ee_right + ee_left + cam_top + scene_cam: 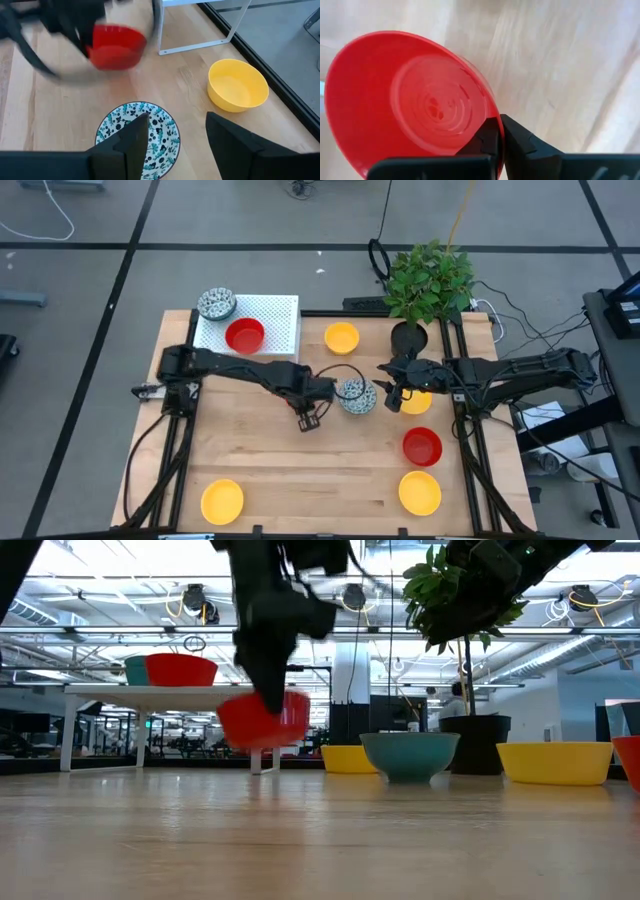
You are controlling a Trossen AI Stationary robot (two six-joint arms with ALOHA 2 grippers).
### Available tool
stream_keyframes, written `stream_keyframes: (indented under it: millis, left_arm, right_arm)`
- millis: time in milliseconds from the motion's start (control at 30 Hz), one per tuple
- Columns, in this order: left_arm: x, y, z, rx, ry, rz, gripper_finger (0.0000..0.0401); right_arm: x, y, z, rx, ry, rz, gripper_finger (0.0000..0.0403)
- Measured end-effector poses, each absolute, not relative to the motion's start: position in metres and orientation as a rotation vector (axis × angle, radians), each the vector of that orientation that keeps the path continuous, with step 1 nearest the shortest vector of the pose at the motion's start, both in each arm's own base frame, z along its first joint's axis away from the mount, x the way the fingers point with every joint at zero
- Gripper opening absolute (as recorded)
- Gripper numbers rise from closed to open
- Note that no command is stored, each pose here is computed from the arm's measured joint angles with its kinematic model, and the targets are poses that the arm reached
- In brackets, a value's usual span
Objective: Pick & Place Mini bowls
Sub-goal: Stack the top red bowl on top of the red bowl on the shelf
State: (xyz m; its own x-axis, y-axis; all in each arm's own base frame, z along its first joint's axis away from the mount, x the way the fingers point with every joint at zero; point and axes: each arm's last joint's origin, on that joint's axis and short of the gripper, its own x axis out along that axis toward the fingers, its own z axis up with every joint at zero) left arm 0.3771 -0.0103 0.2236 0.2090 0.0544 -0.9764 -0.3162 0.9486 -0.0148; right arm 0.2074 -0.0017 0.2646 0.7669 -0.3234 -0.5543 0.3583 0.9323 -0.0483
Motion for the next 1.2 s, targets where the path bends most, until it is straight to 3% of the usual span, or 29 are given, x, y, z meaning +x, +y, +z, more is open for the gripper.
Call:
stream_keyframes:
  millis: [300, 467, 733, 933, 1200]
  left_arm:
    - [0.328, 0.003, 0.323, -0.041, 0.977, 0.501, 0.0006]
    - [0.293, 0.028, 0.358, -0.075, 0.88, 0.625, 0.0011]
    - [0.255, 0.068, 0.359, -0.134, 1.073, 0.784, 0.001]
    - [0.244, 0.084, 0.35, -0.188, 1.215, 0.81, 0.0008]
    - [0.238, 0.095, 0.35, -0.261, 1.24, 0.788, 0.0016]
  right_arm:
    - [0.208, -0.002, 0.265, 0.062, 0.589, -0.371, 0.0187]
    - [0.208, -0.002, 0.265, 0.06, 0.588, -0.372, 0.0187]
    - [0.207, -0.002, 0.265, 0.06, 0.589, -0.374, 0.0187]
    - [0.207, -0.002, 0.265, 0.06, 0.589, -0.375, 0.0187]
    - [0.207, -0.002, 0.265, 0.057, 0.589, -0.375, 0.0187]
